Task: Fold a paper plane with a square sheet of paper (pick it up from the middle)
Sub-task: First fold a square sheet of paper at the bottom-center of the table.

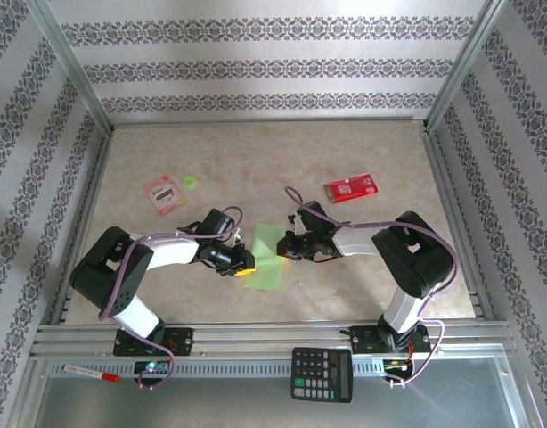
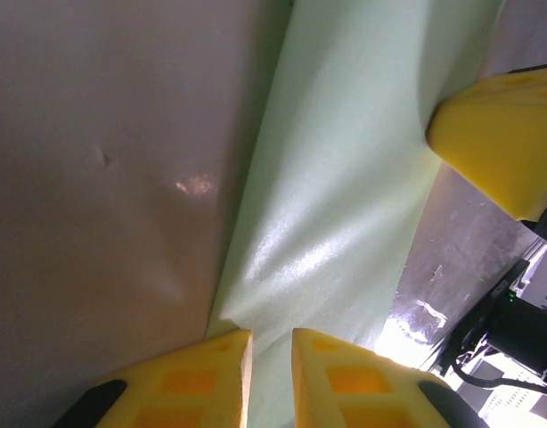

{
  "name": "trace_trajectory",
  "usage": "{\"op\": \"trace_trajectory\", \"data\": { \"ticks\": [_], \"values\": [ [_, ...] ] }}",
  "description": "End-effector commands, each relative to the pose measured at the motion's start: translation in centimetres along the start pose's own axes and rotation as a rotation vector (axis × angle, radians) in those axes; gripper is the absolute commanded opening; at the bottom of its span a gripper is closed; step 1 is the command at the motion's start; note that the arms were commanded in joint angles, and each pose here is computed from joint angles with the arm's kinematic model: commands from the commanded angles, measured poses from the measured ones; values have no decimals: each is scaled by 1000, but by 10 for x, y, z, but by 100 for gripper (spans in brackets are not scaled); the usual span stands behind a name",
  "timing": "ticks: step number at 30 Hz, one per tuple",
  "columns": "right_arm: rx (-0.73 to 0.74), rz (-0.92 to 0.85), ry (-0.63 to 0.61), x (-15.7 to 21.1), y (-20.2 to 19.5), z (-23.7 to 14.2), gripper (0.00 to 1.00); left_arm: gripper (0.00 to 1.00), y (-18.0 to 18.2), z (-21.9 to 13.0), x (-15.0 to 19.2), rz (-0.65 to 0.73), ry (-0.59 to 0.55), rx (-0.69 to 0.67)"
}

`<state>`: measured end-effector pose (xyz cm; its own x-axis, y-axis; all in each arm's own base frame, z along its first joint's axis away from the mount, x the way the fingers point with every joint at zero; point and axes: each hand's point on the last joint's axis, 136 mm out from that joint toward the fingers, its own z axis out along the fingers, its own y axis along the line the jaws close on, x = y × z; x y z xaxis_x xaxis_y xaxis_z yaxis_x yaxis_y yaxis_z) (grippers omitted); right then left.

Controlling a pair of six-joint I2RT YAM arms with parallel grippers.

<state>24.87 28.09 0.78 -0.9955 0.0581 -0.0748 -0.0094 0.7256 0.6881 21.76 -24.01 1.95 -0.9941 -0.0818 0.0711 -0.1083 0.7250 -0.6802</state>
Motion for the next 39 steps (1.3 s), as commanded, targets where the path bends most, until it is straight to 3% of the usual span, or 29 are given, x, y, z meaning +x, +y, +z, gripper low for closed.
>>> {"op": "trace_trajectory", "data": {
  "ticks": [1, 7, 15, 26, 39],
  "values": [
    [342, 106, 102, 49, -95, 6, 0, 20, 11, 0, 0, 11, -3, -14],
    [341, 107, 105, 49, -96, 7, 0, 22, -31, -12, -21, 52, -34, 93],
    [337, 109, 103, 47, -94, 7, 0, 21, -32, -11, -49, 64, -51, 49],
    [336, 108, 104, 47, -94, 8, 0, 11, -11, -12, -17, 11, -8, 44],
    [332, 106, 103, 45, -92, 7, 0, 0, 10, 3, -14, 5, 19, -9]
  ]
}}
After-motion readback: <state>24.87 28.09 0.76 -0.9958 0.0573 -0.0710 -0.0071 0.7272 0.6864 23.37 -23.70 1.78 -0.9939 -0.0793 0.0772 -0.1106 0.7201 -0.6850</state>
